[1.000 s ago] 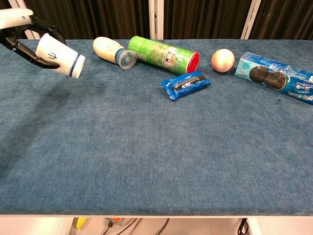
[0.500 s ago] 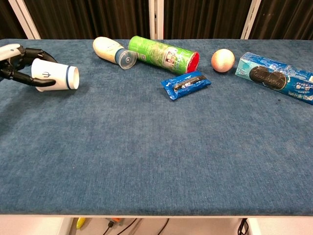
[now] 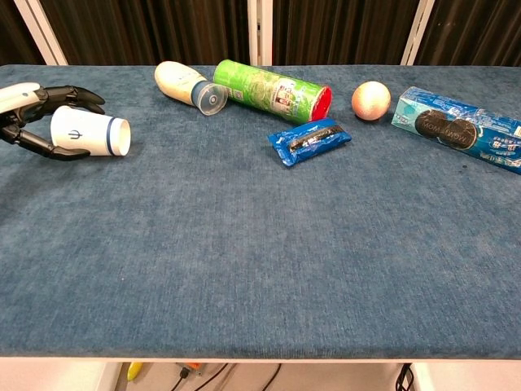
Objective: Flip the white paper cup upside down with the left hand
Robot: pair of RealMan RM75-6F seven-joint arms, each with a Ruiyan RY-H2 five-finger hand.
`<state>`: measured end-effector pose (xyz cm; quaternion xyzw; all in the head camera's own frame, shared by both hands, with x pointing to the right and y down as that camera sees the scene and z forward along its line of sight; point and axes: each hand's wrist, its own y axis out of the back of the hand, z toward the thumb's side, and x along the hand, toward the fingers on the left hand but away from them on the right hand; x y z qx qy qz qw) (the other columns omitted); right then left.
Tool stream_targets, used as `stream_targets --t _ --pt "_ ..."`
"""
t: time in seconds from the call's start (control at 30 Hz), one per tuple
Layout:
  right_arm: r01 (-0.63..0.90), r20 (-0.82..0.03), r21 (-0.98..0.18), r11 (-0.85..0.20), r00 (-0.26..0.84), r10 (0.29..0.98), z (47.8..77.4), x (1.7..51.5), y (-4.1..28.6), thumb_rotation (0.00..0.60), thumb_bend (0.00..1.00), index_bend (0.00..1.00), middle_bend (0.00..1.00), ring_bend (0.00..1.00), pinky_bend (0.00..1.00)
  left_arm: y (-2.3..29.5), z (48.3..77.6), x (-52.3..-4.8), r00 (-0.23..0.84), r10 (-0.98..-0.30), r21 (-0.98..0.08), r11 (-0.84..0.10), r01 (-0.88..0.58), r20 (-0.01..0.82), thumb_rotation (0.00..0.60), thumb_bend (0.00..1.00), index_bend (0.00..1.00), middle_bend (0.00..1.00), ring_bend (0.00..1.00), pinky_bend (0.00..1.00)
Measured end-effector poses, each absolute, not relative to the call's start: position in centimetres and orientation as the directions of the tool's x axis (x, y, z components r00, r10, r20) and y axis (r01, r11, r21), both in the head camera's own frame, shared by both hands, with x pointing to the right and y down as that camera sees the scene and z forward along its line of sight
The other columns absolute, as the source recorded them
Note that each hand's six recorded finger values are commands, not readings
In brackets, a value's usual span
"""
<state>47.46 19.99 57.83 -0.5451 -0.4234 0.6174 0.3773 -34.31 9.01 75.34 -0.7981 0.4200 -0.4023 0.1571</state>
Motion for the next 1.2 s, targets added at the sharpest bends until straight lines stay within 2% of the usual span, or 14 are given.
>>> stream_targets --t 0.33,0.63,0.87,1.07,1.2 --pt "-0.004 -0.349 -0.936 -0.352 -0.126 0.928 57.7 47.7 20.0 0.600 0.08 0.00 0.00 0.00 0.00 8.0 73.7 -32.4 0.390 -0.785 -0.720 -0.608 -0.335 0.481 0.600 0.21 0.16 0.15 0.00 0.00" --pt "-0.003 -0.359 -0.932 -0.363 -0.129 0.924 58.1 47.9 20.0 0.600 0.08 0.00 0.00 0.00 0.00 7.7 71.8 -28.7 0.430 -0.747 -0.840 -0.540 0.055 0.508 0.600 0.21 0.19 0.20 0.00 0.00" --pt "0.000 -0.357 -0.933 -0.361 -0.146 0.923 58.0 48.5 20.0 0.600 0.08 0.00 0.00 0.00 0.00 7.1 71.0 -26.5 0.351 -0.734 -0.813 -0.506 0.289 0.581 0.600 0.21 0.22 0.24 0.00 0.00" --pt "0.012 -0.366 -0.930 -0.368 -0.144 0.919 58.2 48.5 19.8 0.600 0.08 0.00 0.00 0.00 0.00 6.8 71.2 -25.4 0.280 -0.705 -0.752 -0.552 0.360 0.651 0.600 0.21 0.24 0.30 0.00 0.00" --pt "0.017 -0.373 -0.927 -0.374 -0.140 0.917 58.4 48.4 19.8 0.600 0.09 0.00 0.00 0.00 0.00 6.5 71.1 -24.4 0.269 -0.691 -0.734 -0.567 0.374 0.671 0.600 0.21 0.30 0.35 0.00 0.00"
